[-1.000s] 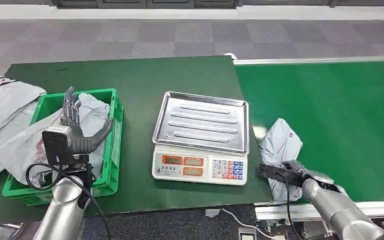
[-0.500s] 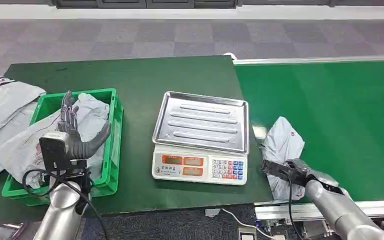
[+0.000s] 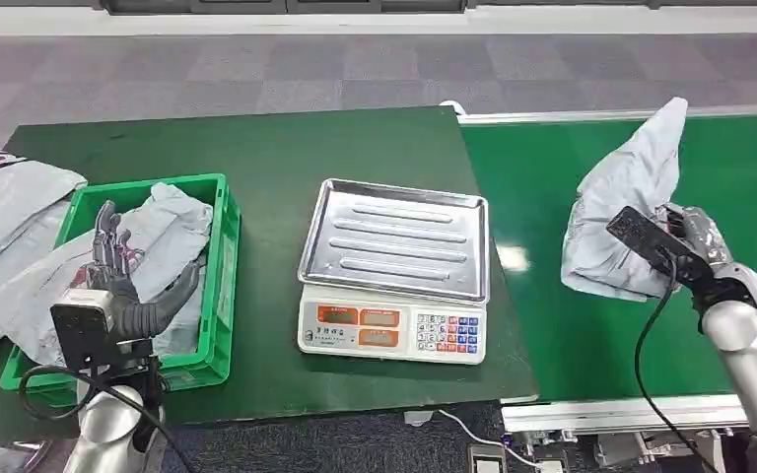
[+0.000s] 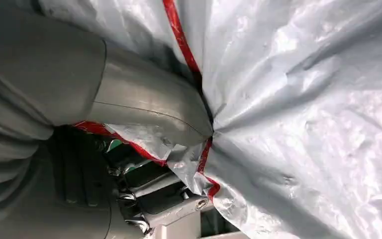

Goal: Moved the parcel from conveyor to table for the left to box.

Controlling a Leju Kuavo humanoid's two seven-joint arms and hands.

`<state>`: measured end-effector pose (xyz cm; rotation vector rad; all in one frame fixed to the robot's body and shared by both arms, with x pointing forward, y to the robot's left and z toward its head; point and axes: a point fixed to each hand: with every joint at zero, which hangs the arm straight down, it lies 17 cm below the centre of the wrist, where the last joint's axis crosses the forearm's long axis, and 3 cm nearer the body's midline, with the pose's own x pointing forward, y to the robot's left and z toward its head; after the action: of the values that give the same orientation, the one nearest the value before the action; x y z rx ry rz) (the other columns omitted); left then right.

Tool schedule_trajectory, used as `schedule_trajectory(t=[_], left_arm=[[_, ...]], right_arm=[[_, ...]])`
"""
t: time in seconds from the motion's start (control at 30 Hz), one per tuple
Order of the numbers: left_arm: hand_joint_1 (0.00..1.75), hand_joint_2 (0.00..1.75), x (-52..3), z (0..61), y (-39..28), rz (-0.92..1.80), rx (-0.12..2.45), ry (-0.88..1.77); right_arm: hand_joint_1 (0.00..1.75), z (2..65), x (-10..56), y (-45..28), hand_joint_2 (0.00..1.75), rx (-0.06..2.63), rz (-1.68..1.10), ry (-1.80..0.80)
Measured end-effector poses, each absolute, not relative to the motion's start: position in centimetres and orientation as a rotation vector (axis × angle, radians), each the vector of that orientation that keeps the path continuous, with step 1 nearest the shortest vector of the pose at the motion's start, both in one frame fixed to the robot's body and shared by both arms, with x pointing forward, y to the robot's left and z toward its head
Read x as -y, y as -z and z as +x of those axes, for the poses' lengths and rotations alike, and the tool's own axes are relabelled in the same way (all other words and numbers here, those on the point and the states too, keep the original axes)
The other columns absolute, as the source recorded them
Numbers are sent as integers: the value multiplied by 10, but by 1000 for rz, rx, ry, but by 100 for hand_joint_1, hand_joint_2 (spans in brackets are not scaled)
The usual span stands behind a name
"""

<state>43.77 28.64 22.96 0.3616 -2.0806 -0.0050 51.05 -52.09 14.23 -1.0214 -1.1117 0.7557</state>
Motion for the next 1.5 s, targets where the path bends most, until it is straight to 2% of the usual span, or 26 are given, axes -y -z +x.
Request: schedule_trajectory(t=[0.47,0.6,0.83,1.07,1.27,1.4,1.5], left_arm=[[0,175,-286,437,-231,362,2083,4],[0,175,-288,436,-231,371,2090,-1],[0,175,-287,438,-235,372,2103,-2],[0,175,-279,456,-245,341,2105,0],[0,175,-274,461,-239,314,2083,15],[0,175,-245,483,-245,218,2067,64],[0,175,-225,498,-259,188,2089,78]], right_arm=[[175,509,522,-158,175,1144,-1044,-756],[175,515,506,-199,175,1356,-1110,-687],[175,523,484,-224,175,1461,-1070,-626],[175,576,387,-239,175,1507,-971,-694],[175,587,348,-239,175,1538,-881,-730],[175,584,267,-176,175,1439,-594,-950],[175,569,215,-128,175,1372,-437,-1019]])
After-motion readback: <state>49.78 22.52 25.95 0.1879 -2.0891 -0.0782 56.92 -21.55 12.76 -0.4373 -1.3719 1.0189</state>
